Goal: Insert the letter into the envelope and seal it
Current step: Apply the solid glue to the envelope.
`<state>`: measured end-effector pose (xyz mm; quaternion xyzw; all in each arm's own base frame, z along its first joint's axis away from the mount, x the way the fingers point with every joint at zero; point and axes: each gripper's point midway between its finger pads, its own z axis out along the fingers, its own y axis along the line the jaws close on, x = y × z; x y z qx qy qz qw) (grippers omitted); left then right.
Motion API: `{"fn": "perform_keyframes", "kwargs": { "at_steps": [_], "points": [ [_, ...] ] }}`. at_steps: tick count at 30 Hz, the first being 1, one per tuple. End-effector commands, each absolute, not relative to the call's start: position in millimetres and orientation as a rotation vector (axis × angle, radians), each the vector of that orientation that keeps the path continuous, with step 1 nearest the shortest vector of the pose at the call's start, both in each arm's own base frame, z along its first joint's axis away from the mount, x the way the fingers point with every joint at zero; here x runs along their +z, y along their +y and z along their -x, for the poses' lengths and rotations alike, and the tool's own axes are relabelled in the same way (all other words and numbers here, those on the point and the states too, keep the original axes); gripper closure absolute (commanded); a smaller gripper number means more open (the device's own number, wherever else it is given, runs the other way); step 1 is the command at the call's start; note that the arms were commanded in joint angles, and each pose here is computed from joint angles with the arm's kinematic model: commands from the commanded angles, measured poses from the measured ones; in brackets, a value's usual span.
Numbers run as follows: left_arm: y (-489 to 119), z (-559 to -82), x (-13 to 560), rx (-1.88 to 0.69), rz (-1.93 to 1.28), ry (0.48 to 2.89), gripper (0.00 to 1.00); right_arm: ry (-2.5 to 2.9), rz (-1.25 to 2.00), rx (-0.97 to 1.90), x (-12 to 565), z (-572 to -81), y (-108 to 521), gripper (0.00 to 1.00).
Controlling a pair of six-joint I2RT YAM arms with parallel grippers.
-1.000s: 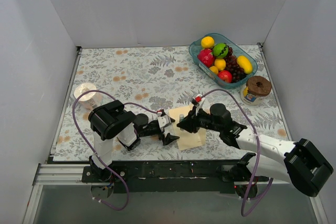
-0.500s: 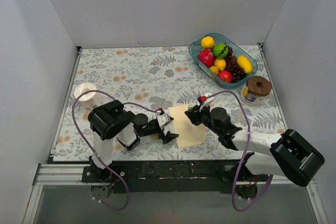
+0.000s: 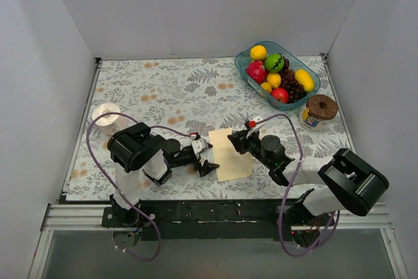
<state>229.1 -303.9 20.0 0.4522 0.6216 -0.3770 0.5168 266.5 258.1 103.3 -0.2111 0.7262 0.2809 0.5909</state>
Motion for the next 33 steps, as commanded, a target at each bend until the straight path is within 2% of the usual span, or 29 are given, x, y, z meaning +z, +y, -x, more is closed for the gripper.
{"fn": "perform_keyframes", "kwargs": {
  "at_steps": [1, 20, 33],
  "points": [
    [-299.8, -228.8, 16.4, -0.905, -1.094, 1.464, 0.13, 1.574, 0.470, 0.661, 124.7, -274.5, 259.9, 0.99],
    [-300.3, -228.5, 5.6, -0.972, -1.095, 1.521, 0.14, 1.564, 0.465, 0.632, 102.1, -279.4, 258.4, 0.99],
    [-299.4, -228.5, 4.0, -0.989, -1.088, 1.530, 0.15, 1.472, 0.416, 0.647, 114.6, -282.7, 257.1, 0.99]
  ]
}}
